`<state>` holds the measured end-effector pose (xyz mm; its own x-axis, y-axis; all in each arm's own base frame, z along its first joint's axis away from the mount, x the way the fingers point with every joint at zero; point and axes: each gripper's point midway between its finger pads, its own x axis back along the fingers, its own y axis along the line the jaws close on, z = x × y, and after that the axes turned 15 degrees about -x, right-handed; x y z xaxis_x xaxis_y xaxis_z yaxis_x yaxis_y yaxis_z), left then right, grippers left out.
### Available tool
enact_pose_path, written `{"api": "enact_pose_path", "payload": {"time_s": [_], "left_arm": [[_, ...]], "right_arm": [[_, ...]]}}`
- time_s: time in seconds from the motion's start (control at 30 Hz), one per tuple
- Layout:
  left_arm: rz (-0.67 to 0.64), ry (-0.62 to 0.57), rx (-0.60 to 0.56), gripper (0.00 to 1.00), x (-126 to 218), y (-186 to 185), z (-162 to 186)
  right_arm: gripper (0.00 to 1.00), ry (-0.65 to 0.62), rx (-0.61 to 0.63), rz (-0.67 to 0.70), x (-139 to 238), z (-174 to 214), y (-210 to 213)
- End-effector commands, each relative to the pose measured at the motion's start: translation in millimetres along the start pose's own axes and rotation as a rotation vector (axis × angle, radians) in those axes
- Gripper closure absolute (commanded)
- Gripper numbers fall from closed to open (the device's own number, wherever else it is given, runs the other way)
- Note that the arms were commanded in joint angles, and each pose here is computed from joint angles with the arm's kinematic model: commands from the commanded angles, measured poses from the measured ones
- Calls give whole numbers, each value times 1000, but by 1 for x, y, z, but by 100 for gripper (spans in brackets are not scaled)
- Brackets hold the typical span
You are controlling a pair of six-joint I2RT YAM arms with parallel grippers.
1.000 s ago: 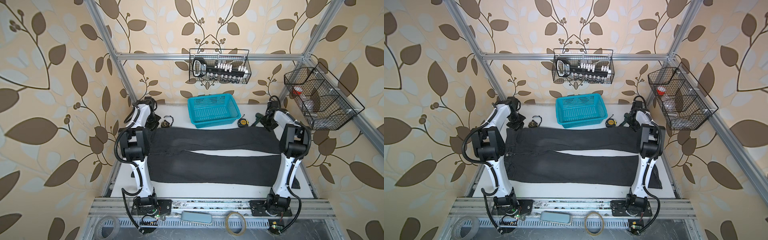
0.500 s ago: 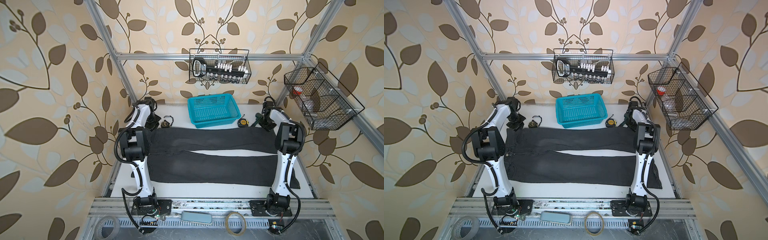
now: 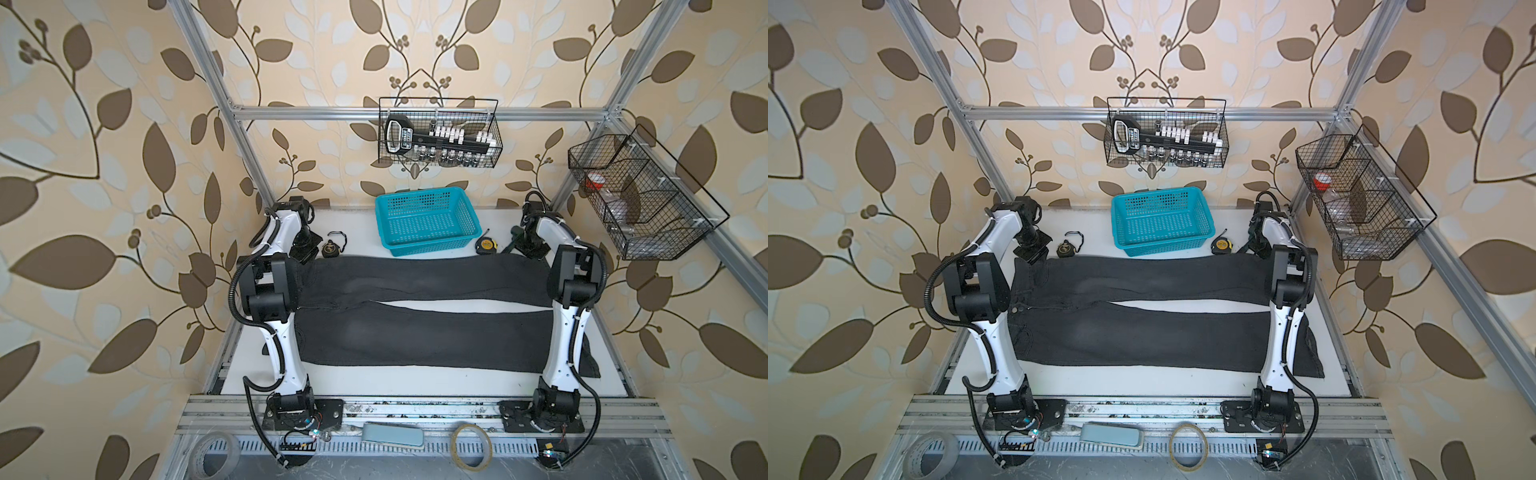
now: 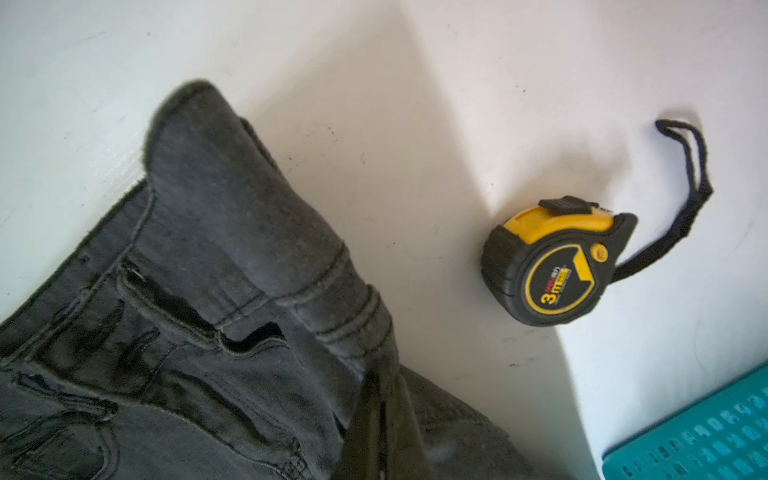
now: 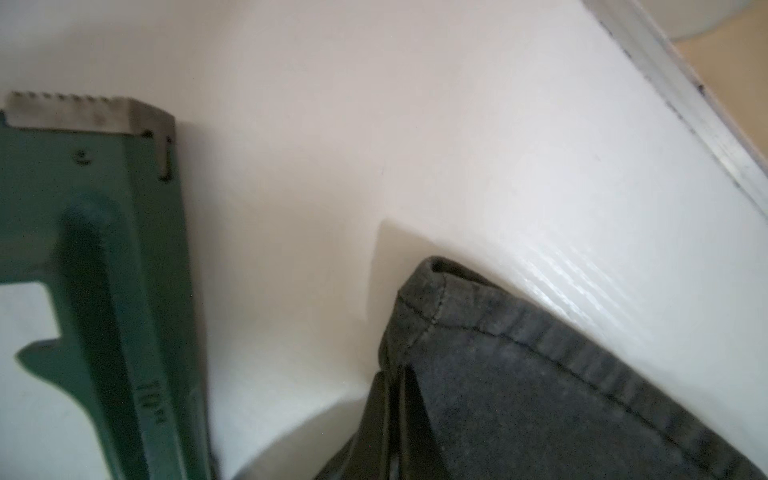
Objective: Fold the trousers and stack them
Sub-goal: 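Grasp the far waistband corner with left gripper while right grasps far hem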
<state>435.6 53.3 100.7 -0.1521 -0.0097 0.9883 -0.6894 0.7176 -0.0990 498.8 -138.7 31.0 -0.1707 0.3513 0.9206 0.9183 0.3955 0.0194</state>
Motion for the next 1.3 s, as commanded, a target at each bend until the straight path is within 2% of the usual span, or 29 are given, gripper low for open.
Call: {"api": "enact_pose_path", "payload": {"time_s": [0.0,0.17,0.3,0.63,0.77,0.9,1.13,1.27], "left_arm": [[32,-40,-22,100,33,0,3],[46,-55,-26,100,43,0,5],[68,-64,-26,100,55,-2,9],[137,-101,-5,100,91,1,29],[134,-126,32,100,103,10,38],[134,-147,79,100,103,19,43],[171,-200,69,100,122,7,28],[140,-202,76,100,122,25,40]], "right_arm": [[100,-42,0,-65,43,-18,7],[100,-46,-46,-161,90,-19,-1],[100,-39,-87,-212,125,-11,-24],[100,17,-274,-310,176,20,-134],[100,-11,-324,-342,188,22,-166],[100,-32,-353,-378,197,17,-178],[100,-4,-401,-443,214,8,-168],[100,-11,-439,-460,227,7,-184]]}}
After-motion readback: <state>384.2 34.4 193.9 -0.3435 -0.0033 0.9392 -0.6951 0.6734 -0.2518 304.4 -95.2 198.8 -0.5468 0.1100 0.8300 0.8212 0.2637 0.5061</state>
